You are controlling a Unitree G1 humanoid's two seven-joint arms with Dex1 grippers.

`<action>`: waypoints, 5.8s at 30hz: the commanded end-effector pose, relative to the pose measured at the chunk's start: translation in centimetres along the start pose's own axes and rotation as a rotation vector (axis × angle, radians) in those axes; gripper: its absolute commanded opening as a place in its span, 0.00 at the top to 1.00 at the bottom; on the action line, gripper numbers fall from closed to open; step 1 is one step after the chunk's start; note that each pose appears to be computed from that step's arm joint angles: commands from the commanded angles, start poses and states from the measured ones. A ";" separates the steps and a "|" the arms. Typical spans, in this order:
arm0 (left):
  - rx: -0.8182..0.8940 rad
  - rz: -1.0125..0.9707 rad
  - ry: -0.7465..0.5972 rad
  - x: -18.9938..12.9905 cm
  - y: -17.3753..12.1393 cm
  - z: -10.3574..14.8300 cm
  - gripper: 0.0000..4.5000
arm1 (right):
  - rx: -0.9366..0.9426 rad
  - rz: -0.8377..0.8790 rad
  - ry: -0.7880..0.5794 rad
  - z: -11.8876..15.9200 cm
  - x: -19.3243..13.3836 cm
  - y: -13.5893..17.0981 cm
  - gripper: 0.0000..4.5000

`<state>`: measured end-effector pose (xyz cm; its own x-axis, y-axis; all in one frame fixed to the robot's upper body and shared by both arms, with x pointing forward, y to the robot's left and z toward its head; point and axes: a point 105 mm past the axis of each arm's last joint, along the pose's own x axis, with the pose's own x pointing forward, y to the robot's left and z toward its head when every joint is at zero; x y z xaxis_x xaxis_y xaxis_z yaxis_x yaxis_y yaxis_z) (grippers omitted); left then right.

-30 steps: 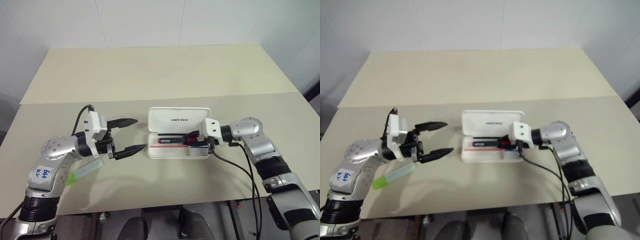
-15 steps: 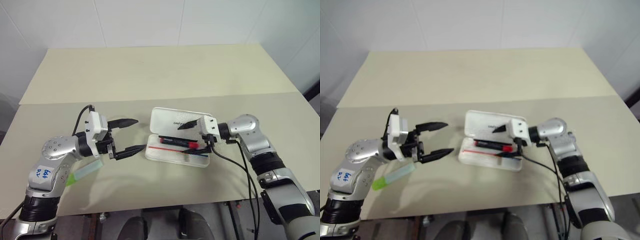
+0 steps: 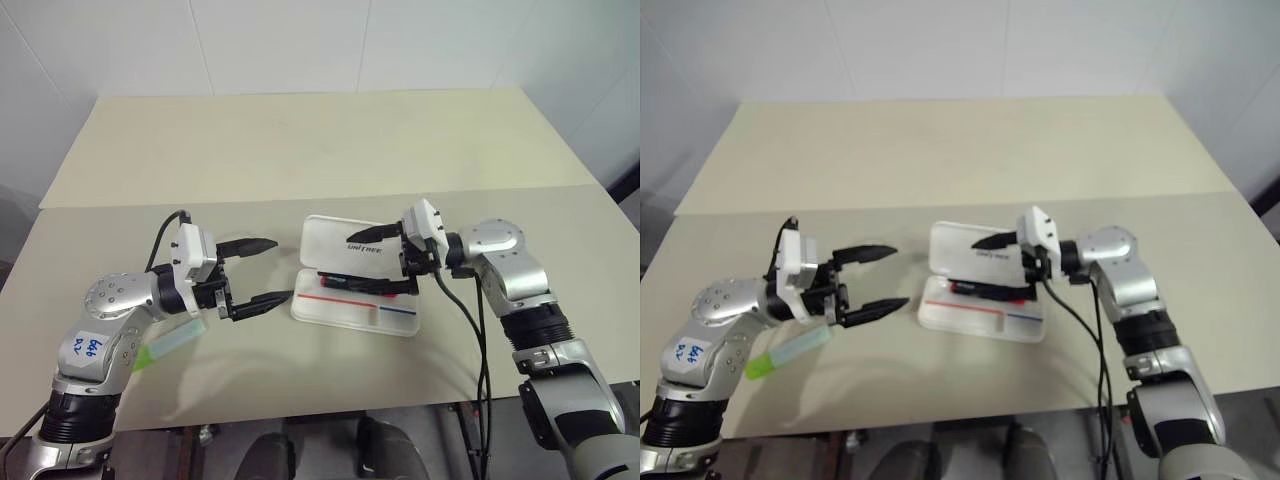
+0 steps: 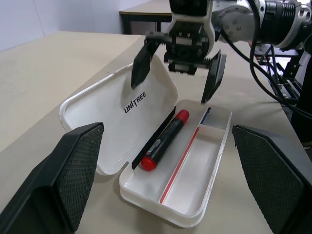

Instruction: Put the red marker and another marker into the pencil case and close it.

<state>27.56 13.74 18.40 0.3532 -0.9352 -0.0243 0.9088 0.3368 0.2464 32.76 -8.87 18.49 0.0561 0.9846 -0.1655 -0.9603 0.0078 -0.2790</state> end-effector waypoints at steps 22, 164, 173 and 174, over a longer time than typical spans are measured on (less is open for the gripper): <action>0.030 0.260 0.295 -11.3 -2.5 -1.9 0.00 | -0.109 -0.062 0.107 2.4 -8.8 1.4 0.01; 0.132 -0.447 0.083 8.3 -1.9 -3.4 0.01 | -0.037 -0.398 0.041 0.7 -11.6 8.0 0.00; 0.151 -0.416 0.073 7.6 -1.9 -3.1 0.01 | -0.012 -0.464 0.028 0.4 -11.4 7.5 0.00; 0.144 -0.416 0.062 7.5 -2.0 -3.0 0.01 | -0.011 -0.475 0.035 0.3 -11.5 7.4 0.00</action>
<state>29.36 6.25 13.70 -0.0201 -0.9690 -0.2464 0.9504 -0.0950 0.2962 25.09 -20.44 17.95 0.5004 0.8637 -0.0598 -0.8305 0.4594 -0.3150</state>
